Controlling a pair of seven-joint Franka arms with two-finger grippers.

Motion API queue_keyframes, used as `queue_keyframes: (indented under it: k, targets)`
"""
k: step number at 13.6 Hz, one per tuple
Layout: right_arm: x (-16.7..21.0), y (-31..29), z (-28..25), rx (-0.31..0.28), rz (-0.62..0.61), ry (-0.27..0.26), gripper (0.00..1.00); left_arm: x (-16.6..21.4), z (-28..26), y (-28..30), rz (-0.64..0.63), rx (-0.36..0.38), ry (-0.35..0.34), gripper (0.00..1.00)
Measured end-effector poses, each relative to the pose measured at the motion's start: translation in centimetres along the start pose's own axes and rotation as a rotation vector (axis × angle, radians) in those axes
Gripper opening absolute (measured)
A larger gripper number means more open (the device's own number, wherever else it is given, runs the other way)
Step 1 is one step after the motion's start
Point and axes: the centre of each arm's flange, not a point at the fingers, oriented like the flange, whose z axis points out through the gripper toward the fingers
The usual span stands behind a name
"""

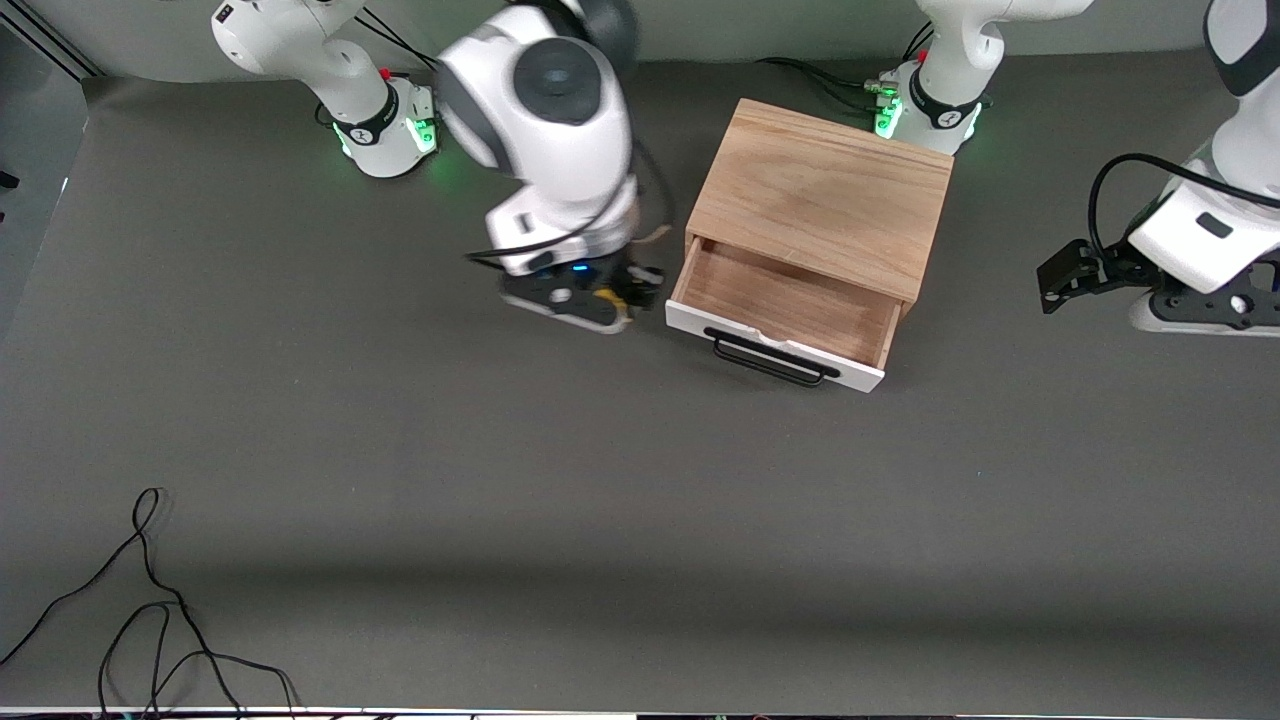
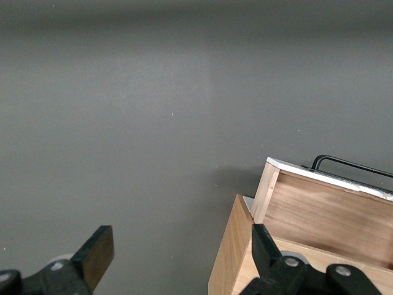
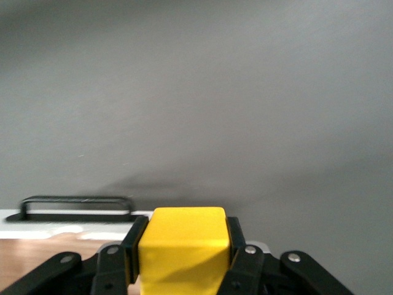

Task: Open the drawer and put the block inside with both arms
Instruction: 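Carry the cube over the drawer with the right gripper while the left gripper withdraws, then lower the cube into the drawer and open the right gripper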

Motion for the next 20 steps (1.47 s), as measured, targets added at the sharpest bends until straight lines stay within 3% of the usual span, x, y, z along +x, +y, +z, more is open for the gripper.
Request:
queue_keyframes:
  k: [3,5,12,20]
  targets:
    - [-5.4,-3.8,3.3,0.041,0.051,-0.004,0.55,0.4,0.4,0.0,0.0,0.0,-0.019,1.0]
    - [-7.0,-5.0,4.9,0.055,0.065,-0.012,0.55,0.4,0.4,0.0,0.001,0.001,-0.023,1.0]
    - [-8.8,-6.5,11.7,0.027,0.06,-0.045,0.55,0.4,0.4,0.1,0.001,0.001,-0.024,1.0]
    - [-9.4,-6.8,15.1,-0.004,0.057,-0.055,0.55,0.4,0.5,0.0,0.001,0.001,-0.025,1.0]
